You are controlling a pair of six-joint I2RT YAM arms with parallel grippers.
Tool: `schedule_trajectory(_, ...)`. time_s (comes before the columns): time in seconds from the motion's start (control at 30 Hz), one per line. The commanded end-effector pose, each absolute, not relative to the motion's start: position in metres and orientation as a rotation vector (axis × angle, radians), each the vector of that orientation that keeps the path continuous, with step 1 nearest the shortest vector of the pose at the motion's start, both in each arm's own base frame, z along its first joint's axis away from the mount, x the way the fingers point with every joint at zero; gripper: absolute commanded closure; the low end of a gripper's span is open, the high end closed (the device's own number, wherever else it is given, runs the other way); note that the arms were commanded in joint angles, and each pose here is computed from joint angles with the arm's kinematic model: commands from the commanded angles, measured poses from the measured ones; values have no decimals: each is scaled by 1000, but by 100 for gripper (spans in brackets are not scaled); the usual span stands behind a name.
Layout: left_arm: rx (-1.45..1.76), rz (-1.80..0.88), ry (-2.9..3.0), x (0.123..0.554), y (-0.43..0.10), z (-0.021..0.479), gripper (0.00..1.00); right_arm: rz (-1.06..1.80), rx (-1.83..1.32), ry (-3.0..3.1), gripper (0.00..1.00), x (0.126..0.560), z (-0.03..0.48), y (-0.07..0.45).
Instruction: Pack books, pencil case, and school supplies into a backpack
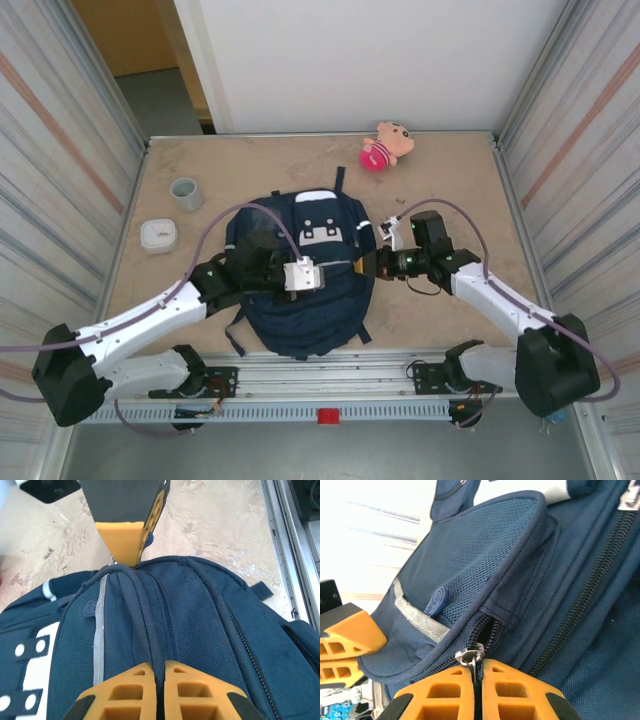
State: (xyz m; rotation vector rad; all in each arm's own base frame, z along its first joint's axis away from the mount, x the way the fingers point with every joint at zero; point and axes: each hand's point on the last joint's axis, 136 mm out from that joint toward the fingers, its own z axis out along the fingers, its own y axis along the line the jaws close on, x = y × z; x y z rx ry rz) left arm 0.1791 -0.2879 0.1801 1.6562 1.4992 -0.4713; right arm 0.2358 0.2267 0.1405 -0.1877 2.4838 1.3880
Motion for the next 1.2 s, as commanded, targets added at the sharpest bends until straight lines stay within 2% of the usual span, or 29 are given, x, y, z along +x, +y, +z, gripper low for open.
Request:
schedule_trajectory(0.0, 1743, -656, 1432, 139, -287, 187, 100, 986, 119, 2434, 100, 303, 122, 177)
schedule_trajectory(0.03, 1702, -624, 1475, 147, -285, 187, 95, 996, 97, 2432, 96, 301, 126, 179)
schedule_trajectory(0.07, 1656, -602, 1523, 153, -284, 187, 83, 996, 87, 2434, 82, 298, 130, 179)
schedule_trajectory(0.13, 1536, -569, 1621, 165, -278, 193, 52, 973, 74, 2450, 50, 292, 141, 176)
schedule_trajectory(0.17, 1463, -552, 1672, 173, -275, 196, 42, 959, 64, 2454, 40, 289, 148, 175)
schedule_trajectory(0.2, 1363, -533, 1739, 182, -270, 202, 33, 940, 55, 2460, 34, 286, 155, 173)
schedule_trajectory(0.3, 1098, -493, 1910, 199, -251, 213, 23, 898, 14, 2453, 27, 279, 175, 170)
schedule_trajectory(0.4, 765, -419, 2082, 217, -219, 214, 15, 865, -53, 2460, 26, 276, 186, 176)
schedule_trajectory(0.5, 474, -349, 2245, 224, -180, 199, 13, 858, -123, 2490, 25, 275, 183, 192)
schedule_trajectory(0.67, 168, -374, 2429, 221, -148, 144, 14, 825, -148, 2581, 28, 274, 140, 217)
schedule_trajectory(0.73, 114, -395, 2468, 221, -145, 120, 15, 838, -138, 2618, 34, 270, 120, 226)
schedule_trajectory(0.8, 83, -376, 2476, 225, -140, 102, 17, 902, -137, 2653, 46, 258, 102, 240)
schedule_trajectory(0.87, 87, -393, 2451, 236, -141, 95, 20, 987, -155, 2661, 57, 242, 93, 257)
schedule_trajectory(0.97, 112, -438, 2397, 258, -147, 98, 22, 1093, -194, 2635, 67, 220, 96, 283)
schedule_trajectory(1.1, 146, -405, 2366, 293, -145, 105, 23, 1147, -259, 2540, 71, 205, 121, 307)
schedule_trajectory(1.17, 162, -383, 2367, 306, -144, 109, 22, 1141, -255, 2505, 66, 206, 133, 307)
